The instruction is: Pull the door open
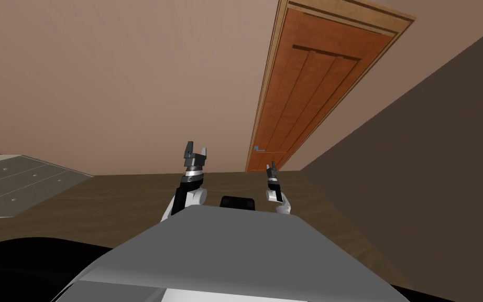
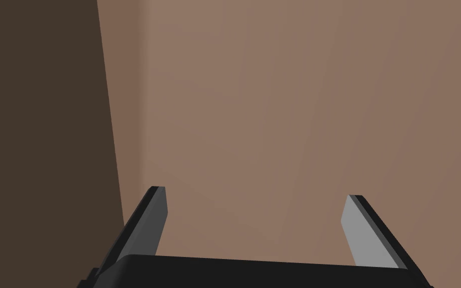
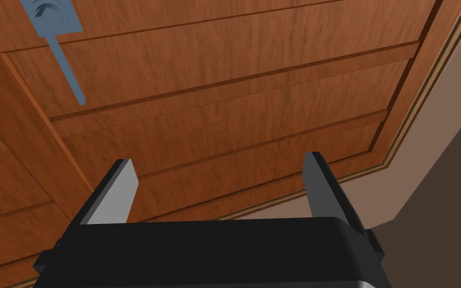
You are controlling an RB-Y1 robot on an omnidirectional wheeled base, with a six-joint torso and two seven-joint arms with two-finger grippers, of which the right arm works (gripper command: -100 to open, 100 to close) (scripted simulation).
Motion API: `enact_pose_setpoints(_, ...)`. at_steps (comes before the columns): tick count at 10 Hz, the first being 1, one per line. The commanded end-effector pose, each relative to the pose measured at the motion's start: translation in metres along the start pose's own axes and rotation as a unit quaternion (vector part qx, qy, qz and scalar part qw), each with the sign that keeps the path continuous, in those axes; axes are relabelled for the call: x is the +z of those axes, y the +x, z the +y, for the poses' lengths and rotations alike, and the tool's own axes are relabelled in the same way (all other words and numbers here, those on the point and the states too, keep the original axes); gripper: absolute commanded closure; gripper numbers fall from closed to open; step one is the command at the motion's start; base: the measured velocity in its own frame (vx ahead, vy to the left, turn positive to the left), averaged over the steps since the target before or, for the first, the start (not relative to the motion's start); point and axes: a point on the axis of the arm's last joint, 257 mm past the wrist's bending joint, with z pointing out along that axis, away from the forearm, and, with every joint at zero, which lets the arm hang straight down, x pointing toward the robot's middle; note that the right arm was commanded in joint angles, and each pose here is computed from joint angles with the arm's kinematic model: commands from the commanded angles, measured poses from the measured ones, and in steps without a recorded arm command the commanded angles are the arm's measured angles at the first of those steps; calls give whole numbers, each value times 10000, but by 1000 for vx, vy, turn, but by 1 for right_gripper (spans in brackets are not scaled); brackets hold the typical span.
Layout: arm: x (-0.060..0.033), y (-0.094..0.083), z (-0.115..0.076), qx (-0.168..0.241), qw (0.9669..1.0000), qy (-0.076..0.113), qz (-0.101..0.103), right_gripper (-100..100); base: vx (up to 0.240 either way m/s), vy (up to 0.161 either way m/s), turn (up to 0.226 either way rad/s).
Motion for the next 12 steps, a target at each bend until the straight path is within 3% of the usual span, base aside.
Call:
enact_pose_setpoints(1,-47,-37,-149,-19,9999,150,-36,-100,95,-40,159)
enact_pose_setpoints(12,-243,-317,-806,-132,9961,842,-243,-100,72,-38,100)
